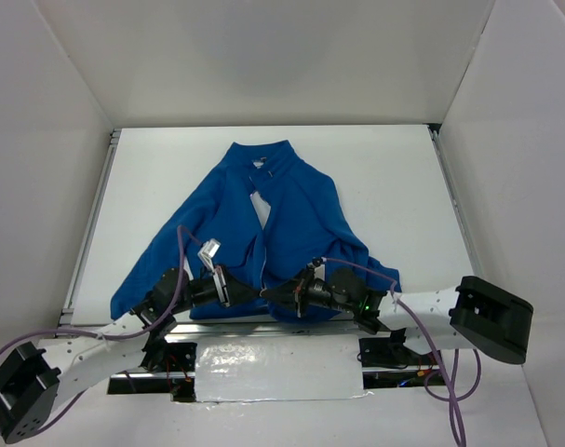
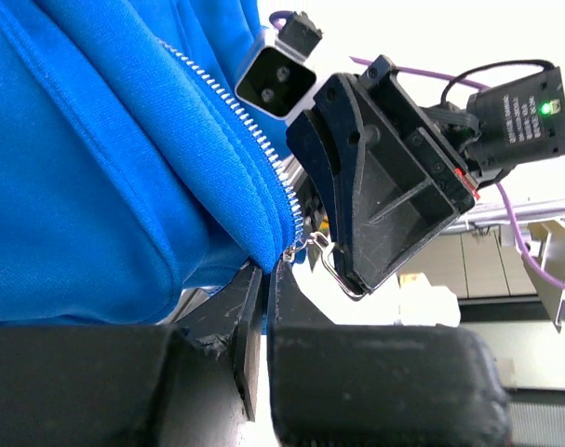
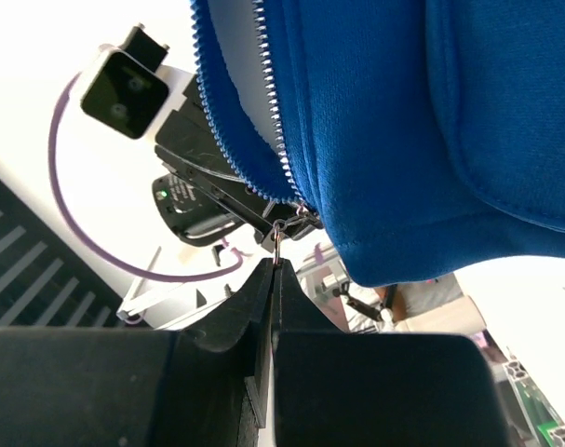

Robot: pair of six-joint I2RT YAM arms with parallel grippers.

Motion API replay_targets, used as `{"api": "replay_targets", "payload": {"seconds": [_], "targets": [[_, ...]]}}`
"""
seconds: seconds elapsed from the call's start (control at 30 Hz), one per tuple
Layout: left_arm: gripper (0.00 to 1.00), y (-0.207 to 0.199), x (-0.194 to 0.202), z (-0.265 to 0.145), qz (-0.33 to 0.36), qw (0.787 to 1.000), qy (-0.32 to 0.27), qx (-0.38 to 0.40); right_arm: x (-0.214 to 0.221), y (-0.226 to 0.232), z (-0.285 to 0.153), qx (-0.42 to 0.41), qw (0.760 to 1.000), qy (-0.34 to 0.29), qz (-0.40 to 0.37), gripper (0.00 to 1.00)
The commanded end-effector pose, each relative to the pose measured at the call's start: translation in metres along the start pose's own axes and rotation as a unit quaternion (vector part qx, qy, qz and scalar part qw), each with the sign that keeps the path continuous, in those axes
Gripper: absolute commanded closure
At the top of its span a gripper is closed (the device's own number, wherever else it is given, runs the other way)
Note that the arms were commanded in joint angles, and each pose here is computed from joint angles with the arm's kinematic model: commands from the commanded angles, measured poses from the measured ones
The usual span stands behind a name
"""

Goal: Zip up the jacket

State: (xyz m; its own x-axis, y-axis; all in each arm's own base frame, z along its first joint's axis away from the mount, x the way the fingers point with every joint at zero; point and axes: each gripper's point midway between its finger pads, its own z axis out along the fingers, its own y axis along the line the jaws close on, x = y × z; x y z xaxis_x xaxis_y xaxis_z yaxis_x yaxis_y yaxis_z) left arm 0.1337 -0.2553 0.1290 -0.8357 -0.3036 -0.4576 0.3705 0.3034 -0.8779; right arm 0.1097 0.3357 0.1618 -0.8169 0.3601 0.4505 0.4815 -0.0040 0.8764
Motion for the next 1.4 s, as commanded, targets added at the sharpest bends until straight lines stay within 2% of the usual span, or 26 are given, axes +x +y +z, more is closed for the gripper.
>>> {"api": "replay_targets", "payload": {"seconds": [0.0, 0.1, 0.27, 0.5, 0.73, 0.93, 1.17, 1.33, 1.37], "targets": [[1.00, 0.010, 0.002, -0.001, -0.004, 0.999, 0.002, -0.036, 0.009, 0.053, -0.009, -0.090, 0.995, 0.010, 0.047, 1.00], [1.00, 0.010, 0.002, 0.000, -0.004, 0.999, 0.001, -0.037, 0.002, 0.047, -0.007, -0.084, 0.994, -0.003, 0.064, 1.00], [1.00, 0.015, 0.013, 0.000, -0.012, 0.999, 0.022, -0.043, 0.002, 0.058, -0.007, -0.129, 0.988, 0.014, 0.085, 1.00], [1.00, 0.027, 0.025, -0.001, -0.010, 0.997, 0.037, -0.073, 0.000, 0.070, 0.006, -0.140, 0.987, 0.013, 0.073, 1.00], [1.00, 0.042, 0.035, -0.009, -0.004, 0.993, 0.050, -0.111, -0.025, 0.083, 0.008, -0.150, 0.984, -0.037, 0.083, 1.00], [1.00, 0.045, 0.043, -0.011, -0.007, 0.992, 0.058, -0.112, -0.048, 0.098, 0.018, -0.150, 0.984, -0.076, 0.065, 1.00], [1.00, 0.054, 0.051, -0.015, -0.015, 0.989, 0.062, -0.131, -0.111, 0.134, 0.025, -0.186, 0.972, -0.136, 0.049, 1.00], [1.00, 0.058, 0.054, -0.018, -0.015, 0.988, 0.062, -0.141, -0.169, 0.152, 0.038, -0.167, 0.967, -0.192, 0.024, 1.00], [1.00, 0.059, 0.055, -0.019, -0.015, 0.988, 0.064, -0.143, -0.183, 0.171, 0.038, -0.179, 0.962, -0.204, 0.017, 1.00]]}}
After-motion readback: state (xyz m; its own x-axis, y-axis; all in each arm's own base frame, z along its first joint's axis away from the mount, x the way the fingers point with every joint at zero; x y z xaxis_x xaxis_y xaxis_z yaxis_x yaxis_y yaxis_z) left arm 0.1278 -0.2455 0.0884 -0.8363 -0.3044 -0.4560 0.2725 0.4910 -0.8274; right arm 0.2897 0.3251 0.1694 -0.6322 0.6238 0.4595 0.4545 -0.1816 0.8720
